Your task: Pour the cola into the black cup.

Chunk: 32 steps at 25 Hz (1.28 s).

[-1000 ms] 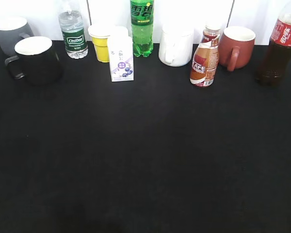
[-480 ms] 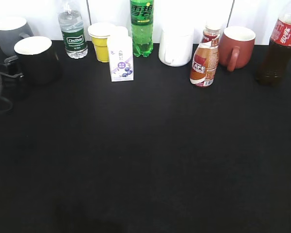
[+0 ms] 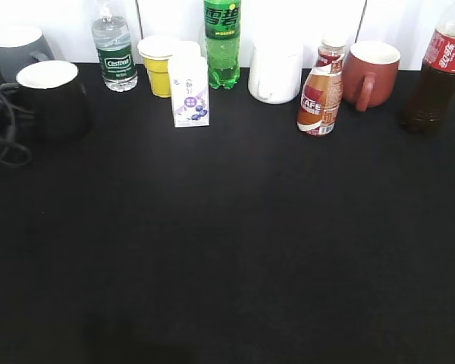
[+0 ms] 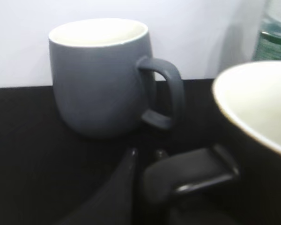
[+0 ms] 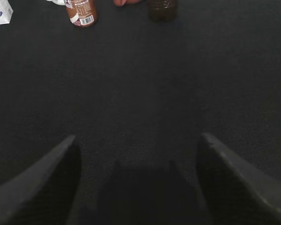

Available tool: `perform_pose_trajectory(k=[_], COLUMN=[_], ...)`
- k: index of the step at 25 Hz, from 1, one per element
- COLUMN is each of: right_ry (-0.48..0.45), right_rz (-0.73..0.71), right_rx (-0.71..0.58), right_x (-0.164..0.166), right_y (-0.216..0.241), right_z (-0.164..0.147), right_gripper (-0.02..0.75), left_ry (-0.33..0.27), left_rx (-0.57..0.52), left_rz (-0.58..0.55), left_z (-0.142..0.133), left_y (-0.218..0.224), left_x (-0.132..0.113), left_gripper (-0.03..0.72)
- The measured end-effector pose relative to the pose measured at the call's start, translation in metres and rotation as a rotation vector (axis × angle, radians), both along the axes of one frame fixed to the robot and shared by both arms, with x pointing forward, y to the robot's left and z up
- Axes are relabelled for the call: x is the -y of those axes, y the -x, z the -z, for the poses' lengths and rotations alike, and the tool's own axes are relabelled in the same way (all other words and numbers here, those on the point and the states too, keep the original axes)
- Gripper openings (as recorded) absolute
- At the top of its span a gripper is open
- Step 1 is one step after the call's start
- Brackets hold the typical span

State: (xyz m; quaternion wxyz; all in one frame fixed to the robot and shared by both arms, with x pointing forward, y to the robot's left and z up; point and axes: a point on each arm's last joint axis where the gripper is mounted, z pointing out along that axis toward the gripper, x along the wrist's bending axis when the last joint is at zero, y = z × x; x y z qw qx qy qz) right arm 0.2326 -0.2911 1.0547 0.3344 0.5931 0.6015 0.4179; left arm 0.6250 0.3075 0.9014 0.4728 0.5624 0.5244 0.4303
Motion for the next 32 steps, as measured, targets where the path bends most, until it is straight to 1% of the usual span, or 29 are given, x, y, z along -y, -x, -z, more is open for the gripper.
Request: perform_pose_trajectory(k=[2,4,5,7,8,9,10,11,12,13,14,15,16,17,18,21,24,26,29,30,31,32], right_ry=[0.000,0.000,-0.006,-0.019,0.007,0.047,0.076,0.085,0.094,0.091,0.079,0.048,0.032,0.029,0.036,0.060,0.075,0.066,0.066,0.066,0.068,0.070], right_rz=[0.000,0.000,0.000,0.025,0.050,0.068,0.070,0.065,0.057,0.051,0.053,0.082,0.110,0.124,0.129,0.132,0.147,0.179,0.184,0.184,0.184,0.184], right_rx=[0.000,0.003,0.043,0.248,0.339,0.387,0.408,0.415,0.403,0.405,0.392,0.359,0.352,0.340,0.330,0.332,0.330,0.328,0.335,0.333,0.336,0.331], right_x=[0.000,0.000,0.000,0.001,0.004,0.006,0.006,0.005,0.004,0.003,0.002,0.004,0.005,0.006,0.006,0.005,0.006,0.008,0.008,0.008,0.008,0.008], right_y=[0.000,0.000,0.000,-0.016,-0.031,-0.053,-0.075,-0.100,-0.122,-0.144,-0.169,-0.192,-0.214,-0.236,-0.268,-0.328,-0.368,-0.385,-0.406,-0.411,-0.415,-0.416], right_z=[0.000,-0.001,-0.006,-0.028,-0.033,-0.029,-0.020,-0.008,0.004,0.012,0.023,0.039,0.051,0.063,0.079,0.107,0.128,0.137,0.150,0.156,0.161,0.165], right_gripper=[0.580,0.580,0.580,0.580,0.580,0.580,0.580,0.580,0.580,0.583,0.603,0.637,0.652,0.659,0.660,0.660,0.660,0.660,0.652,0.629,0.586,0.517], left_ry=[0.001,0.046,0.059,0.045,0.032,0.026,0.030,0.041,0.035,0.029,0.027,0.028,0.031,0.034,0.032,0.032,0.028,0.026,0.026,0.026,0.025,0.025], left_rx=[0.043,0.121,0.139,0.149,0.135,0.111,0.089,0.070,0.060,0.058,0.061,0.066,0.072,0.077,0.079,0.084,0.085,0.090,0.090,0.090,0.090,0.090], left_rz=[0.005,0.005,0.021,0.097,0.126,0.141,0.150,0.157,0.176,0.190,0.196,0.198,0.200,0.202,0.205,0.209,0.220,0.228,0.230,0.230,0.232,0.232], left_z=[-0.021,-0.052,-0.062,-0.073,-0.071,-0.066,-0.062,-0.058,-0.057,-0.056,-0.057,-0.057,-0.058,-0.058,-0.058,-0.059,-0.059,-0.059,-0.059,-0.059,-0.059,-0.059], left_y=[0.012,0.029,0.041,0.064,0.072,0.079,0.083,0.087,0.088,0.089,0.089,0.089,0.089,0.089,0.089,0.089,0.089,0.089,0.089,0.089,0.089,0.089], left_x=[0.001,0.002,0.004,0.012,0.015,0.017,0.018,0.018,0.020,0.021,0.022,0.022,0.022,0.022,0.023,0.023,0.024,0.024,0.025,0.025,0.025,0.025], left_gripper=[0.055,0.054,0.054,0.054,0.054,0.053,0.053,0.053,0.053,0.053,0.053,0.053,0.053,0.053,0.053,0.053,0.053,0.053,0.053,0.053,0.053,0.053])
